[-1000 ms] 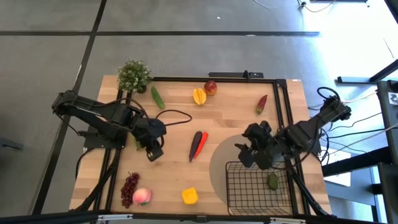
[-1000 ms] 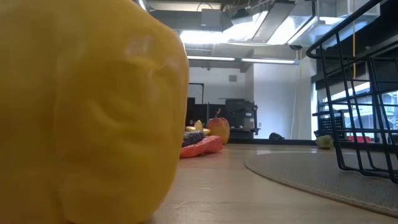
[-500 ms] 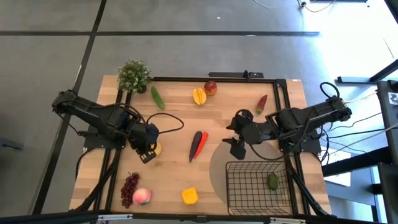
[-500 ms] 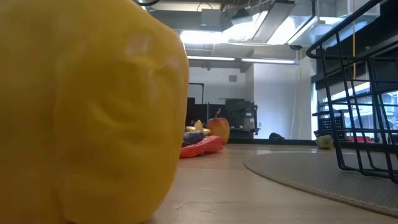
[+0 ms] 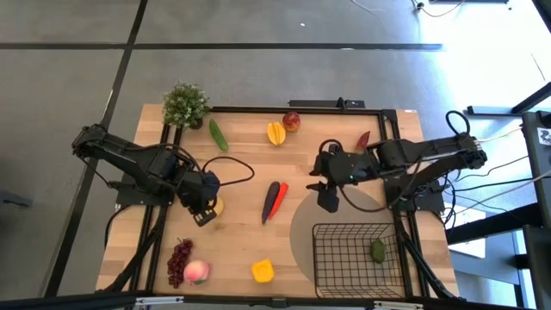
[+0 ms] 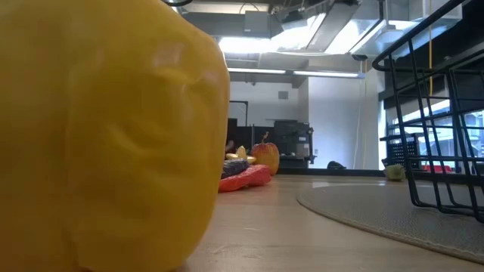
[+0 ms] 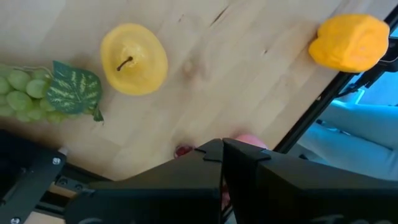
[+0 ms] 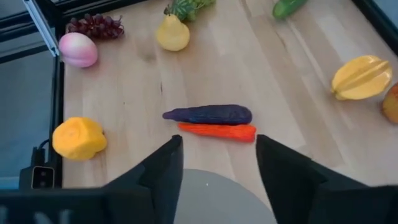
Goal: Build produce basket
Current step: Put the yellow pear into the wire basket
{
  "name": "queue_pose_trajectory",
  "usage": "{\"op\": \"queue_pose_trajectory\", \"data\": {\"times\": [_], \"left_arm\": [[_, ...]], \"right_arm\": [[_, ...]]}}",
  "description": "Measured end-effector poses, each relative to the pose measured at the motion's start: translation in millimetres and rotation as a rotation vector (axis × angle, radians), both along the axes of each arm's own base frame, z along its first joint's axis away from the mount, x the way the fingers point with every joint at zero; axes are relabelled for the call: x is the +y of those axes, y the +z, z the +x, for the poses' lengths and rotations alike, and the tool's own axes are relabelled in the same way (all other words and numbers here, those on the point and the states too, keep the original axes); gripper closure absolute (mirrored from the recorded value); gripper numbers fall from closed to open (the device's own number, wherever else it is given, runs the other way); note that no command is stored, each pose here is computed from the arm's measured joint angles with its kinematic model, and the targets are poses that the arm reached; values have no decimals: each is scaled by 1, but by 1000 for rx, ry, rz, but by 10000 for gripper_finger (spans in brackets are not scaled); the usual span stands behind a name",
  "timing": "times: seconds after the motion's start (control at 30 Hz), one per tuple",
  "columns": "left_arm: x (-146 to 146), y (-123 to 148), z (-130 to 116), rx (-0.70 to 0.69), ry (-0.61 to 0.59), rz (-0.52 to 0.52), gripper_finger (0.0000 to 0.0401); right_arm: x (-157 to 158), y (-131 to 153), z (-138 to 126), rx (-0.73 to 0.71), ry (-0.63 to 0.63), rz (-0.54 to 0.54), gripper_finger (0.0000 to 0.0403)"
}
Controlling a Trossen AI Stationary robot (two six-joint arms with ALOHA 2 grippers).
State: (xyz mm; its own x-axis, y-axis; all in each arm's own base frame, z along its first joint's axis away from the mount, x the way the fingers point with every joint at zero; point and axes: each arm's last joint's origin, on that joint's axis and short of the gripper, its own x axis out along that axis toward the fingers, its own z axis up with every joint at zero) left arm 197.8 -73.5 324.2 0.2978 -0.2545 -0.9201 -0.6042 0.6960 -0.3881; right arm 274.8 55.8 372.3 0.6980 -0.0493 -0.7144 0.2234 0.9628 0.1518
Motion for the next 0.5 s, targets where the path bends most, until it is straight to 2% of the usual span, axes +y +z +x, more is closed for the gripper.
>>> {"op": "queue_pose_trajectory", "data": {"times": [0.37,0.5], "left_arm": [[0,0,0,-1,1,3,401],[0,0,0,-1,4,5,401]], "right_arm": [[-13,0,2,10,53,-71,300],[-13,0,3,9,65,-96,312]]}}
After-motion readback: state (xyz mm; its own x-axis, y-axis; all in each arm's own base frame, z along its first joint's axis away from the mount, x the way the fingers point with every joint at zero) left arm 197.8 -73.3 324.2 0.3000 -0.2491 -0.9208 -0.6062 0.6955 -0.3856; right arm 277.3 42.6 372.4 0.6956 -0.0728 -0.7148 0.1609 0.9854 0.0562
